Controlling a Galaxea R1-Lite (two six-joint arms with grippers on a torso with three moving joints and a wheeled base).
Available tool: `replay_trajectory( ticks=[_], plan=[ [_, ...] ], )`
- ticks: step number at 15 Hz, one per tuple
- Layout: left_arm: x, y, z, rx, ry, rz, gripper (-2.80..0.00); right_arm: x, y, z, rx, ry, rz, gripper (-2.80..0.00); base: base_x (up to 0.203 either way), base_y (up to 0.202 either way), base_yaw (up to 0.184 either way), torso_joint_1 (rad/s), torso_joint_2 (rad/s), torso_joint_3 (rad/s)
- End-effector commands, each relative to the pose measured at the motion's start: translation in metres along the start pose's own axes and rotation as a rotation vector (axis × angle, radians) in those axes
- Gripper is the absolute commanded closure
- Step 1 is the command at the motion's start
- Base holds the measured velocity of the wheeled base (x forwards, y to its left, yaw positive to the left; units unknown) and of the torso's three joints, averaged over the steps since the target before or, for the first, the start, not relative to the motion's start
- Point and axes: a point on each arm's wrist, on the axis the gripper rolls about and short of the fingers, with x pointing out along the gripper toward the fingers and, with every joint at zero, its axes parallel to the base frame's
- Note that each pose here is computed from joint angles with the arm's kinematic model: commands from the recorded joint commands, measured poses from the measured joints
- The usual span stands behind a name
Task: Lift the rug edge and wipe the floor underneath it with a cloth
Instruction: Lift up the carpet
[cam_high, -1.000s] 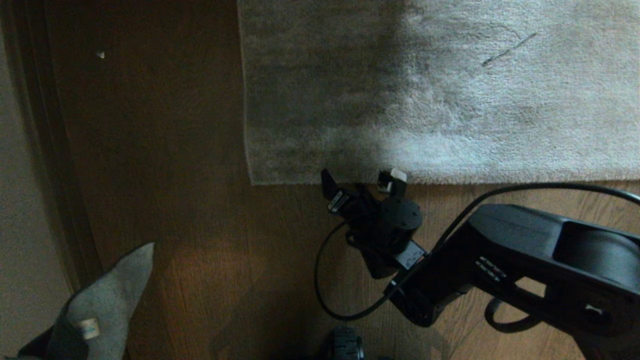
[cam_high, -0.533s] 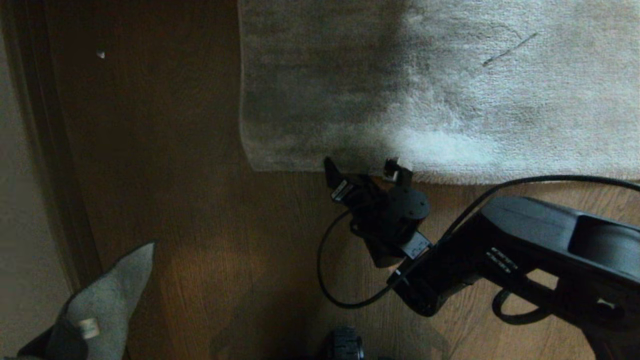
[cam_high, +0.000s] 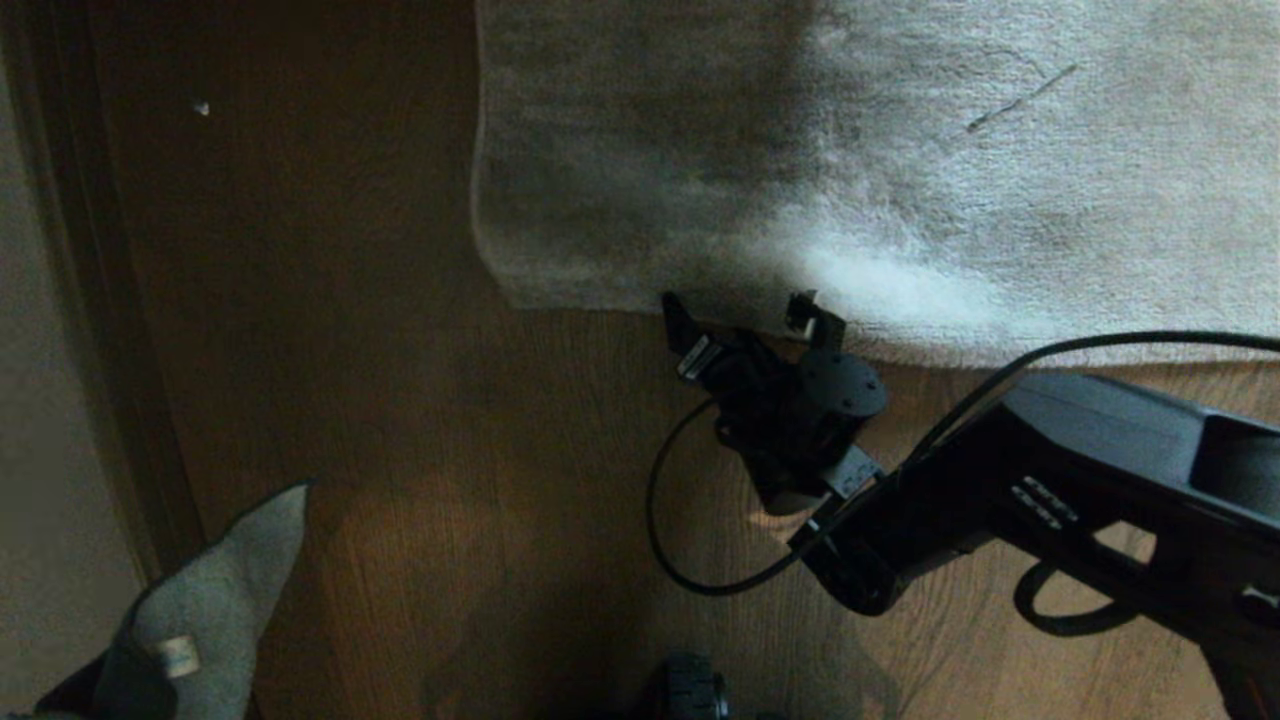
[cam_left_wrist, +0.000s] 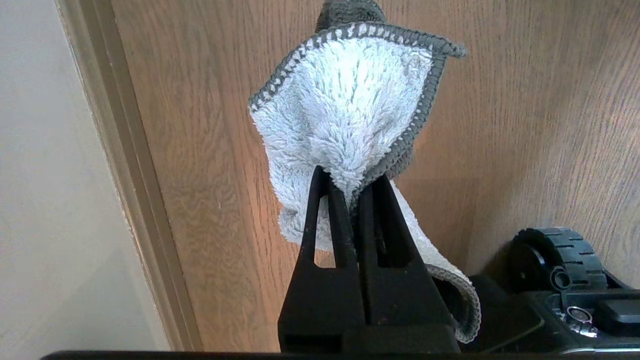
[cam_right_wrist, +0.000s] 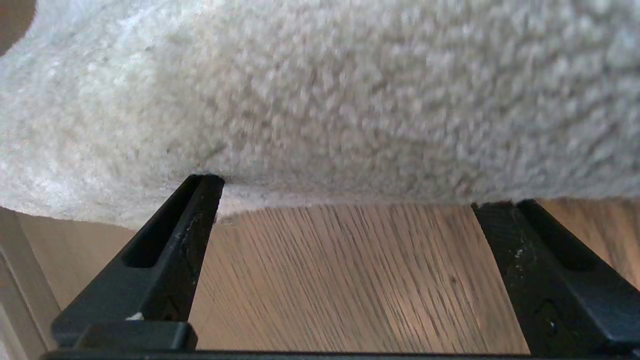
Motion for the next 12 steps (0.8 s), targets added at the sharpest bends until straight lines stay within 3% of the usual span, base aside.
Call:
replay_trajectory(
  ticks=[1, 12],
  plan=[
    [0.0, 0.0, 0.0, 0.0, 0.0, 0.0, 0.0, 0.0, 0.008, 0.019, 0.035, -0.07, 0.028, -2.8, 0.0, 0.0, 0.0, 0.0, 0.0, 0.0],
    [0.0, 0.0, 0.0, 0.0, -0.001, 0.0, 0.0, -0.022, 0.02, 0.065, 0.012, -0.091, 0.043, -2.8, 0.0, 0.0, 0.0, 0.0, 0.0, 0.0]
  ],
)
